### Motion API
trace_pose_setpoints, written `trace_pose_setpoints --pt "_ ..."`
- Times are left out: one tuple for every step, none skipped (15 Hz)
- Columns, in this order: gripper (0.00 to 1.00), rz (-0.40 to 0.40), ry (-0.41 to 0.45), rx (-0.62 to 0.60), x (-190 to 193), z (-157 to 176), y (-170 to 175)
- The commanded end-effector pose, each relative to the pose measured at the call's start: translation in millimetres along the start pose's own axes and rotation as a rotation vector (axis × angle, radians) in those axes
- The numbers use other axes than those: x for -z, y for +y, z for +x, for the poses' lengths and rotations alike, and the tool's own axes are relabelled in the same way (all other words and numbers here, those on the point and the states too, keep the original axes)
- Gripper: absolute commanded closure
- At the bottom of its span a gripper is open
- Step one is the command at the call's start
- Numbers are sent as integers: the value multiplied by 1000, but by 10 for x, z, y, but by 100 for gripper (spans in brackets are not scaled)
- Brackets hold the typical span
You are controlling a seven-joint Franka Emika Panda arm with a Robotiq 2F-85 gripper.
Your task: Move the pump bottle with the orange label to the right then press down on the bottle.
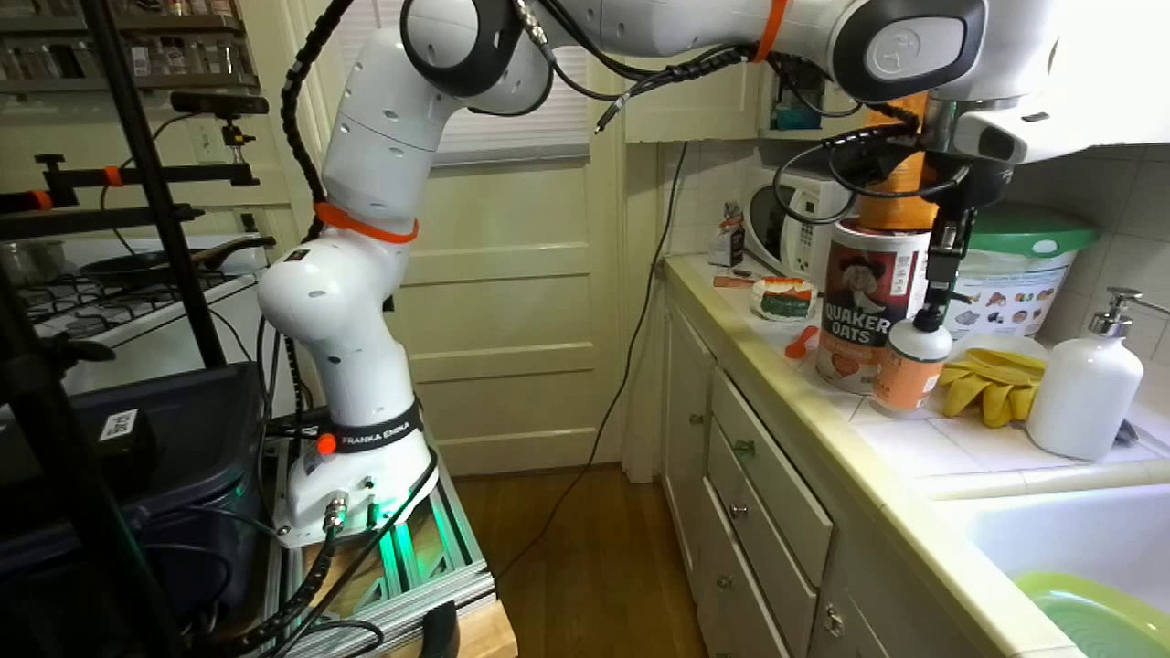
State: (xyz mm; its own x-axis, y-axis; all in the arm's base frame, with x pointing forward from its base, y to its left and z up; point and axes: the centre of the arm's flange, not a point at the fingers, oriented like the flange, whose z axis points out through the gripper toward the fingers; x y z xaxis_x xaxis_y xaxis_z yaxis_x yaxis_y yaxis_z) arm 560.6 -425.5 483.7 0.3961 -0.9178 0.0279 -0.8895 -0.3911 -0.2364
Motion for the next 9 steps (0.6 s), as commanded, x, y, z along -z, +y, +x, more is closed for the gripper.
trace_pose_setpoints --pt "96 60 85 -148 174 118 -23" --pt "96 58 114 -175 200 152 -19" --pt "96 56 137 -196 226 182 -13" --pt "96 49 154 -215 237 210 -6" --pt "96 36 166 -229 239 236 -1" --pt "96 13 172 -240 219 252 2" --pt "96 -10 178 -255 197 267 12" --pt "96 -41 183 -279 182 283 26" --pt "96 -67 183 -294 163 297 33"
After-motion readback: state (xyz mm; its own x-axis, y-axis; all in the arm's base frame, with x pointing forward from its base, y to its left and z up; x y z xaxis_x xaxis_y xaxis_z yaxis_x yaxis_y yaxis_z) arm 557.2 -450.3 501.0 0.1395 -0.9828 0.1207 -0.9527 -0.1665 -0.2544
